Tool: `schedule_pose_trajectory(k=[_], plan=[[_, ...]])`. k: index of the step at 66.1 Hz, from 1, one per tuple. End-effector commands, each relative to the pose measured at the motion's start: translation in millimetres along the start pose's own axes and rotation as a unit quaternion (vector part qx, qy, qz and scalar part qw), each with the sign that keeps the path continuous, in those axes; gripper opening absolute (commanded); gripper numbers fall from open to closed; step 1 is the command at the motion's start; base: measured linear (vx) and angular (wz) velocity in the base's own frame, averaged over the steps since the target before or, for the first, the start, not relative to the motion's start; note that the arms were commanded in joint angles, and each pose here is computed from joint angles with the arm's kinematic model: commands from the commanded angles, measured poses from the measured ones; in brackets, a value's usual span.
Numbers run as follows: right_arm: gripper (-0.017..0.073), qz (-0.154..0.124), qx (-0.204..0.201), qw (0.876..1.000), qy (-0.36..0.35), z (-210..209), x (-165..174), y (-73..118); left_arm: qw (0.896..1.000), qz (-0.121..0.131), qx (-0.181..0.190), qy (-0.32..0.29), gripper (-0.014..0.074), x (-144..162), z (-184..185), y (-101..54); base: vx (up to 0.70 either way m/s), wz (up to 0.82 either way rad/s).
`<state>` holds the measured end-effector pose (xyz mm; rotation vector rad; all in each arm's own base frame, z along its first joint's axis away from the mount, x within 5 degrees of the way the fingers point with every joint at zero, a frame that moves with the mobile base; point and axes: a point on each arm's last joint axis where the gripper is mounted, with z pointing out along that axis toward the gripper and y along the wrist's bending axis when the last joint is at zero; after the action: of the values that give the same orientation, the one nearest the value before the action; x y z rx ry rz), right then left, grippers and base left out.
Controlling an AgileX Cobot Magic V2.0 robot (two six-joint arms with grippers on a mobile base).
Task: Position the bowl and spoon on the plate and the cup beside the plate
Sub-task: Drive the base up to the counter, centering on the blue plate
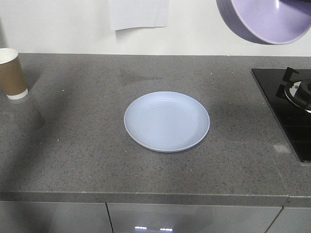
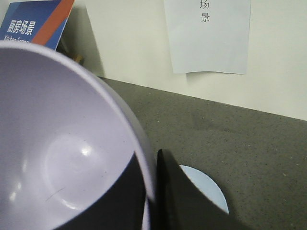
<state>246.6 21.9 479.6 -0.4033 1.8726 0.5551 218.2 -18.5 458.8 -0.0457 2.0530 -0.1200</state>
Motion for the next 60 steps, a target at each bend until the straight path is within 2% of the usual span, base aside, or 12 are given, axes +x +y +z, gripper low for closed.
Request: schedule_pose_trajectory(k=[1,60], plan=[[-0.0010,-0.006,-0.002,0.999,-0.051,-12.3,-14.8,10.4,0.998,-0.006,0.010,-0.054,-0.0006,-12.9,-13.0,-2.1,0.02,-0.01],[-0.0010,-0.006,-0.002,0.999,-0.051,-12.3,-14.8,10.4,0.998,-0.006,0.010,-0.054,-0.0006,-12.9,-13.0,-2.1,0.02,-0.01]])
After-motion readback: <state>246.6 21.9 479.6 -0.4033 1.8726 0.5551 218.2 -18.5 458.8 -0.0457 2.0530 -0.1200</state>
